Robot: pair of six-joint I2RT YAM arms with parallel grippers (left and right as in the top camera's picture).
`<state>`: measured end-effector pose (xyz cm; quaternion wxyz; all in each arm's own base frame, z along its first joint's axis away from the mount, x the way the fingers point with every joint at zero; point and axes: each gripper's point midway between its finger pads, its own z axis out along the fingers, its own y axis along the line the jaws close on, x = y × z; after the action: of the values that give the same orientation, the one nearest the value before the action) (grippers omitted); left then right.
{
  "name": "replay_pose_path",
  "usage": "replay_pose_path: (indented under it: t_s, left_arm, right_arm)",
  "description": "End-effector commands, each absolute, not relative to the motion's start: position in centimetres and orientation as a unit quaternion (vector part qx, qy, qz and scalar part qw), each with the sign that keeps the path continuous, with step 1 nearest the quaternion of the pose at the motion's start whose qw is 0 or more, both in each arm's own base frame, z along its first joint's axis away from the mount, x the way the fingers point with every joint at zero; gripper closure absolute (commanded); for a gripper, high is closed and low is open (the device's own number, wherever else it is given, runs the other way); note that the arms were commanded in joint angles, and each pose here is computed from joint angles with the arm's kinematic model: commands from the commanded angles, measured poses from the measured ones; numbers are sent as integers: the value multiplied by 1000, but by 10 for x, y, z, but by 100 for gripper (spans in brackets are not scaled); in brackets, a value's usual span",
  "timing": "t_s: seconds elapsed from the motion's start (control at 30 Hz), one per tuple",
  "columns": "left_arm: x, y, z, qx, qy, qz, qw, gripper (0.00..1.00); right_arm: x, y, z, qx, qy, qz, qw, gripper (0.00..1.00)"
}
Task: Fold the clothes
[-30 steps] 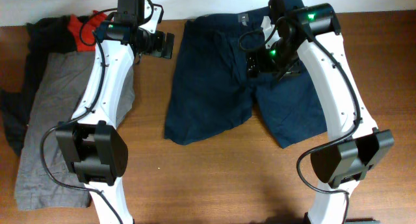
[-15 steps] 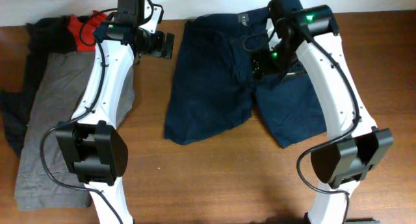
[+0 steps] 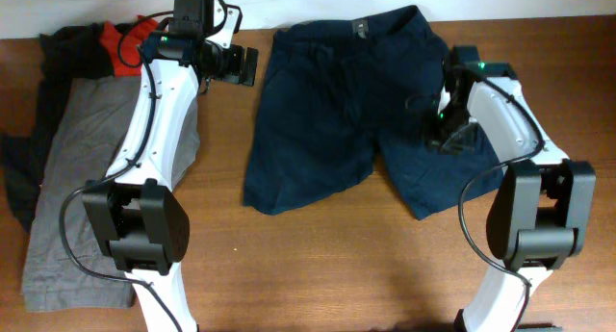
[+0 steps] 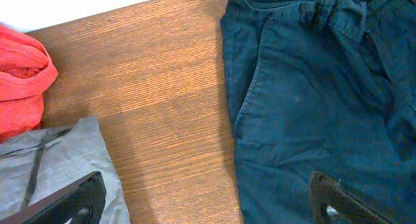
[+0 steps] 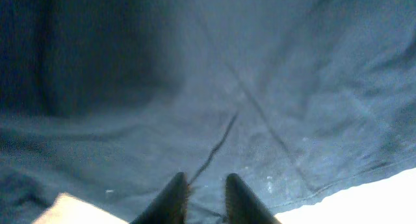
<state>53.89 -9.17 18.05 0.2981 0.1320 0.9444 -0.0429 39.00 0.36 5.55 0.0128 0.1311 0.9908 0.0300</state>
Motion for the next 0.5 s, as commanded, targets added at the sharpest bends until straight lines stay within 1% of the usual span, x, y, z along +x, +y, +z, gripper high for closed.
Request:
replay_pose_path:
  t_s: [0.0, 0.27, 0.4, 0.47]
  left_arm:
    - [539, -92, 174, 139, 945, -44, 292, 1]
    - [531, -91, 169, 139, 951, -44, 274, 1]
    - [529, -90, 168, 138, 952, -43, 269, 1]
    - [529, -90, 168, 138, 952, -43, 269, 1]
  right_arm:
    - [380, 13, 33, 137, 988, 64, 7, 96]
    - [375, 1, -11, 163, 984, 63, 24, 96]
    - [362, -19, -36, 191, 980, 57, 12, 96]
    - [355, -48, -50, 223, 974, 32, 7, 96]
